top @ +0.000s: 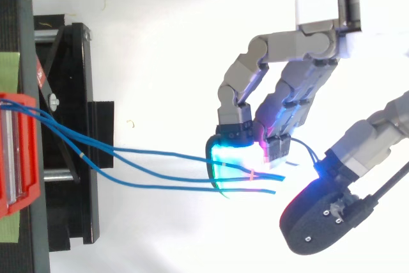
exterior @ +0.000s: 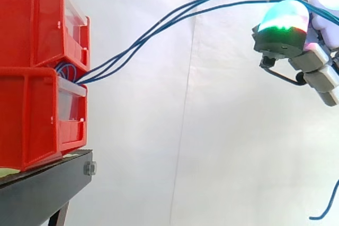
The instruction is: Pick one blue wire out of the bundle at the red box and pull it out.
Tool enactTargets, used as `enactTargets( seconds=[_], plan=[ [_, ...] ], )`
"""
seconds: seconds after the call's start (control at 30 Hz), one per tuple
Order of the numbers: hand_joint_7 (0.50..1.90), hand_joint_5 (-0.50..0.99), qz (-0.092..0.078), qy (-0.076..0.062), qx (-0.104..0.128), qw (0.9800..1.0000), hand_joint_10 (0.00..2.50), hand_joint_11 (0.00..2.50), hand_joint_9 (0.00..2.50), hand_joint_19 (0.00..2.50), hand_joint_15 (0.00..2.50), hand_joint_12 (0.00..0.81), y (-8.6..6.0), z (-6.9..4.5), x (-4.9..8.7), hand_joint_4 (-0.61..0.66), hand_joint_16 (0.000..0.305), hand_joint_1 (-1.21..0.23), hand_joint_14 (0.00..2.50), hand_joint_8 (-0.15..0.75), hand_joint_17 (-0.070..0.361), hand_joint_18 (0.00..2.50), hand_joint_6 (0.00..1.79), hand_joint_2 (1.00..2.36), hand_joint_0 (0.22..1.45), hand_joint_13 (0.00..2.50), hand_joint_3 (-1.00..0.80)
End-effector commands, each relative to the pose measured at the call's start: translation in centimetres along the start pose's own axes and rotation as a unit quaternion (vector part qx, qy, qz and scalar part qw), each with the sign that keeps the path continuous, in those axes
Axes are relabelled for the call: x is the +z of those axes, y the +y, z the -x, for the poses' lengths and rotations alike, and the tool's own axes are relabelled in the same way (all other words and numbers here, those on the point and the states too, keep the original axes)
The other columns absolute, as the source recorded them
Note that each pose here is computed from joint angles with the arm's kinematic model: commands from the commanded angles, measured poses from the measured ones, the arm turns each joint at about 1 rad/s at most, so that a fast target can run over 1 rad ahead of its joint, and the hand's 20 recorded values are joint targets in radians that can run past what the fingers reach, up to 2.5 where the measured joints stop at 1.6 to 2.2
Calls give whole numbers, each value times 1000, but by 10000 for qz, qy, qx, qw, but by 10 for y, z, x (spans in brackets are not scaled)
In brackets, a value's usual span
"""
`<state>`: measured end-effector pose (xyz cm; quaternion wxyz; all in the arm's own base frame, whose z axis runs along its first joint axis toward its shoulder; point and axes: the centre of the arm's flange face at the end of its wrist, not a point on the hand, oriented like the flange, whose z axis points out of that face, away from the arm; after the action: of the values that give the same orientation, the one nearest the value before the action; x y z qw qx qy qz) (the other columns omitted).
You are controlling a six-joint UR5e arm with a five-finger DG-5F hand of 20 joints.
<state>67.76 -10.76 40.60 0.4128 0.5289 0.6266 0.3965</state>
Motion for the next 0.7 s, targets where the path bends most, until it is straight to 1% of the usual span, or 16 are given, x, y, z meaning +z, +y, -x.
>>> enactTargets(
  seconds=[0.0, 0.1, 0.17, 0.3, 0.33, 0.43, 0.5, 0.6, 0.63, 0.67],
  plan=[
    [756, -227, -3, 3, 0, 10000, 5, 717, 754, 412, 464, 428, 0, 0, 0, 220, 51, -844, 14, 332, 115, 823, 983, 1000, 588, 818, -500],
    [770, -212, -11, 4, 0, 10000, 8, 715, 789, 426, 472, 442, -1, 0, 1, 220, 53, -788, 16, 349, 120, 813, 981, 1000, 545, 825, -500],
    [804, -193, -3, 3, 0, 10000, 8, 711, 820, 451, 486, 448, 0, 0, 0, 212, 55, -735, 14, 354, 124, 811, 974, 1000, 531, 835, -500],
    [846, -182, -3, 3, -7, 10000, 9, 723, 865, 467, 493, 449, 0, 0, 0, 206, 54, -706, 17, 361, 122, 807, 969, 1000, 548, 852, -500],
    [850, -180, 4, 2, -8, 10000, 10, 723, 871, 468, 491, 445, 0, 0, 0, 205, 54, -713, 17, 357, 122, 808, 969, 1000, 559, 853, -498],
    [883, -166, -3, 3, 0, 10000, 11, 723, 895, 473, 491, 440, 0, 0, 0, 197, 53, -725, 16, 355, 118, 809, 965, 1006, 598, 859, -418],
    [912, -160, 4, 2, 0, 10000, 10, 728, 908, 474, 501, 436, 0, 0, 0, 165, 52, -746, 15, 357, 117, 825, 964, 1010, 627, 875, -366],
    [965, -158, 4, 2, 0, 10000, 11, 743, 928, 456, 500, 430, 0, 0, 0, 12, 51, -834, 16, 345, 114, 885, 971, 1012, 710, 908, -334],
    [996, -159, -3, 3, 0, 10000, 11, 738, 929, 449, 497, 430, 0, 0, 1, 0, 50, -854, 15, 347, 113, 899, 971, 1012, 739, 914, -333],
    [1074, -160, -12, -4, 0, 10000, 11, 744, 934, 449, 505, 431, -1, 0, 1, -1, 50, -871, 16, 346, 112, 913, 969, 1013, 761, 922, -331]
  ],
)
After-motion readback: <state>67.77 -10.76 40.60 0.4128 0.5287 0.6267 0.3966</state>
